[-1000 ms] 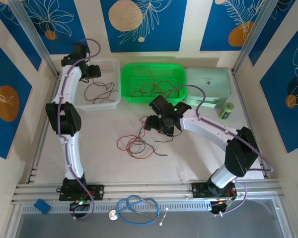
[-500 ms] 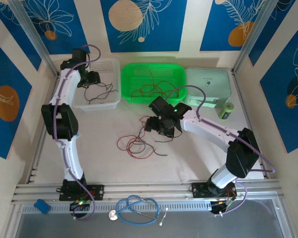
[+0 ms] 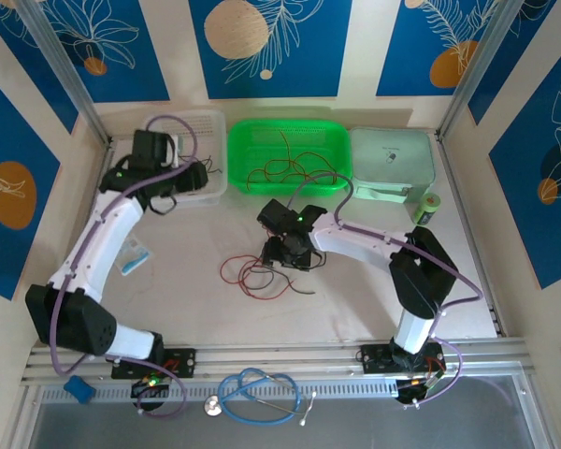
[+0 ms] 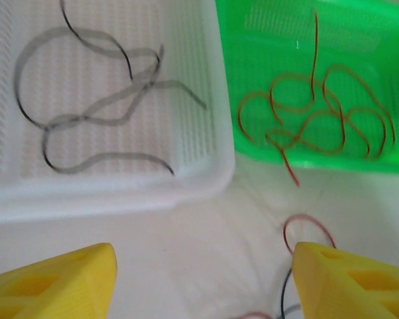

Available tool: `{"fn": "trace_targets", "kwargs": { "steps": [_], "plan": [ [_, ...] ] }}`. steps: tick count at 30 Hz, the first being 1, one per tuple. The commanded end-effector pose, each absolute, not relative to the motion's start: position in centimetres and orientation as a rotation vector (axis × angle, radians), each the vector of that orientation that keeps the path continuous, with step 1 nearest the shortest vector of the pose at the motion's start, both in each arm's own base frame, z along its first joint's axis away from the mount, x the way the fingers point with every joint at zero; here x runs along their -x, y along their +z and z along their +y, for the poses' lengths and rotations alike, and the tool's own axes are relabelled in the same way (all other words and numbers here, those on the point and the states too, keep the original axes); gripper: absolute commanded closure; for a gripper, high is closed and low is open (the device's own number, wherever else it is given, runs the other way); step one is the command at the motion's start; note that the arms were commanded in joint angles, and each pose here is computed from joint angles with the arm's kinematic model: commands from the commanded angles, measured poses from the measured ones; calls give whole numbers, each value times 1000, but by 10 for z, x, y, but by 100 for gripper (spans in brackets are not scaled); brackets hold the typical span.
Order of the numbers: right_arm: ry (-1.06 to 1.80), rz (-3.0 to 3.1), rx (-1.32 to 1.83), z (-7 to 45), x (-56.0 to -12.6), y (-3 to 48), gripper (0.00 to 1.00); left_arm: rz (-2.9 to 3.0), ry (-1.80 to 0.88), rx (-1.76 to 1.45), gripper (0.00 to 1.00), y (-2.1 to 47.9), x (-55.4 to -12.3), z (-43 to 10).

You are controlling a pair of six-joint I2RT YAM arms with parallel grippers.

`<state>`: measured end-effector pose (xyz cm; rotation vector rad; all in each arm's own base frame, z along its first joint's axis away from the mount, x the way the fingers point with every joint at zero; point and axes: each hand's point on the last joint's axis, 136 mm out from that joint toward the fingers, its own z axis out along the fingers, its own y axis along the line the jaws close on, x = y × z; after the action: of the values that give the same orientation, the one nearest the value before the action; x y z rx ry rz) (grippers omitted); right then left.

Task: Untangle the cables

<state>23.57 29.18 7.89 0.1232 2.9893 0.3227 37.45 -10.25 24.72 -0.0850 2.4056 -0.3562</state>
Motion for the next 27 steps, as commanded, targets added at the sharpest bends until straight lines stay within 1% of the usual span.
{"fn": "trace_targets", "kwargs": {
  "steps": [1, 5, 10, 13, 15, 21, 27],
  "plan": [
    [354, 2886, -60, 306, -260, 96, 33, 2337, -385, 103, 30, 251, -360, -114],
    [293, 2867, -99, 290, -268, 102, 36, 2334, -399, 105, 30, 245, -334, -113],
    [455, 2836, -151, 290, -285, 115, 40, 2355, -344, 117, 30, 238, -317, -101],
    [471, 2826, -103, 296, -299, 123, 42, 2357, -344, 117, 30, 237, -314, -99],
    [446, 2830, -42, 300, -310, 123, 45, 2361, -348, 116, 30, 236, -312, -100],
    [391, 2856, 275, 314, -342, 110, 49, 2361, -343, 114, 30, 238, -311, -99],
    [276, 2921, 569, 323, -355, 89, 52, 2368, -345, 113, 30, 238, -310, -99]
  ]
}}
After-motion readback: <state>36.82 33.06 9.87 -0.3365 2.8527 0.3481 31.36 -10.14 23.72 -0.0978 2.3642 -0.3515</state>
